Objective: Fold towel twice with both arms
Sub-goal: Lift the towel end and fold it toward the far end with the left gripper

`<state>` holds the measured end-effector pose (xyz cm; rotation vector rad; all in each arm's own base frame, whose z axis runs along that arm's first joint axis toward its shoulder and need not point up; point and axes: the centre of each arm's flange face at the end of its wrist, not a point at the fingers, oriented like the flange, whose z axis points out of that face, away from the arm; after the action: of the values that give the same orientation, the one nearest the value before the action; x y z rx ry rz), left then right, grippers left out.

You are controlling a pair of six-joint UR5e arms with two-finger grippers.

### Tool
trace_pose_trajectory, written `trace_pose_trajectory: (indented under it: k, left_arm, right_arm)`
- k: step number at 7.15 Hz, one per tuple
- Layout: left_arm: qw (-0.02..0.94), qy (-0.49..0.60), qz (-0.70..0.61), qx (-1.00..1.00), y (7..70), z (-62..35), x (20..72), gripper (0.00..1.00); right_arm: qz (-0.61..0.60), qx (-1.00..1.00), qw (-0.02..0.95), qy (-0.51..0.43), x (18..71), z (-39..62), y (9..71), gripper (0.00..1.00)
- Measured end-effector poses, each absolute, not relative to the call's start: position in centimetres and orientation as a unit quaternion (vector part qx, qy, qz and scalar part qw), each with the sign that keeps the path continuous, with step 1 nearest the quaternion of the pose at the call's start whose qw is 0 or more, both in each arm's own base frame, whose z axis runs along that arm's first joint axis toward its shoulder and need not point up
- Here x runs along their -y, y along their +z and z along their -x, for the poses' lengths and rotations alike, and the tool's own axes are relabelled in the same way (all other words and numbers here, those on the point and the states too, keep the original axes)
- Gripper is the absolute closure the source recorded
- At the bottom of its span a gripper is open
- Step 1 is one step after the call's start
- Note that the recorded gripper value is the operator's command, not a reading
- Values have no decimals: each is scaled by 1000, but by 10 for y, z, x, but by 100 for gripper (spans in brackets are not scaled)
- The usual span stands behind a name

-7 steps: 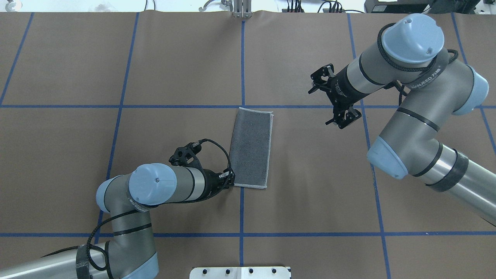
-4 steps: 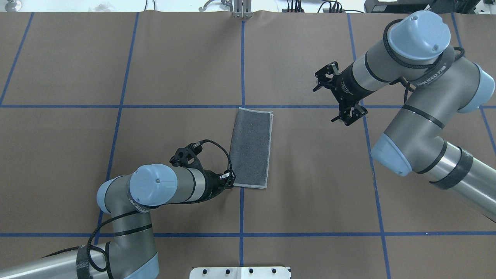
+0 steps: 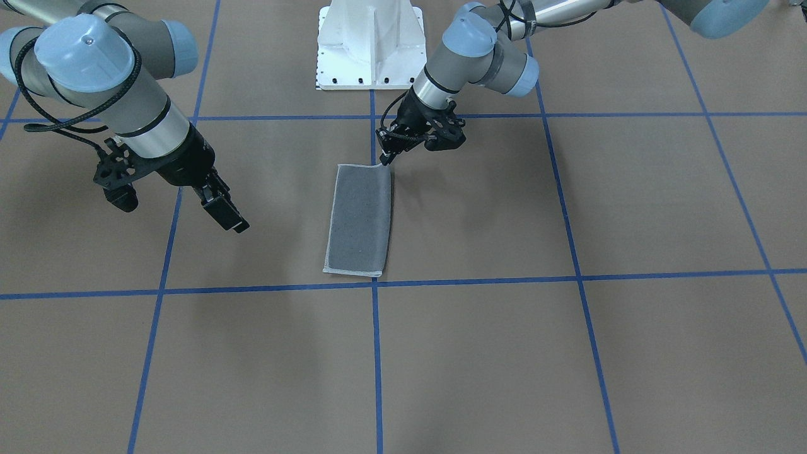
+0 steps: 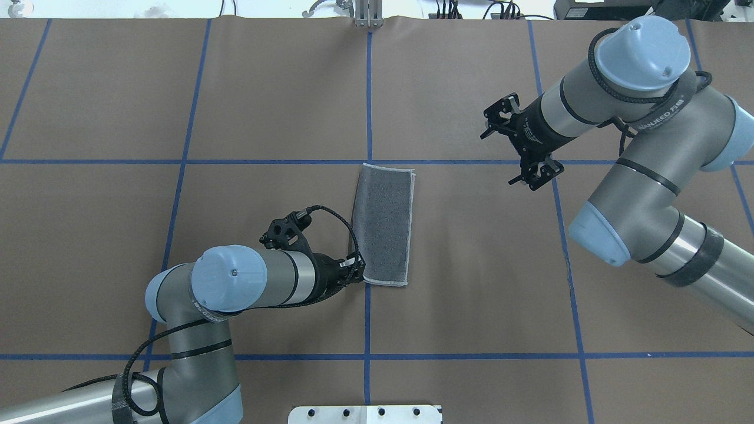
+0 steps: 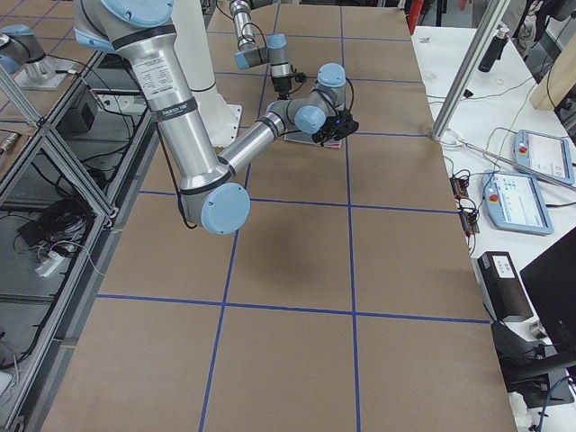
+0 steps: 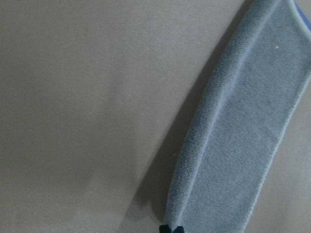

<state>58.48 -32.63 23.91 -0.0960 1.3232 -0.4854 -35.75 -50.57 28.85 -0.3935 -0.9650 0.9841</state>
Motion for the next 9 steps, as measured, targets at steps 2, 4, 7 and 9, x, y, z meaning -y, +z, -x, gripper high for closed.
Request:
trace_pose_trajectory:
  k: [2, 4, 7, 9]
  left_arm:
    - [760, -233, 39, -606, 221, -584, 340, 100]
    - [759, -251, 27, -600, 199, -582, 370, 100]
    - [756, -283, 4, -590, 175, -591, 435, 100]
    - [755, -303, -12, -581, 173, -584, 476, 100]
  right_arm:
    - [179, 441, 756, 449, 506, 355, 293, 0]
    - [178, 440, 757, 449, 507, 354, 294, 0]
    - [173, 436, 765, 441, 506, 352, 304, 0]
    - [171, 435, 768, 439, 506, 351, 307, 0]
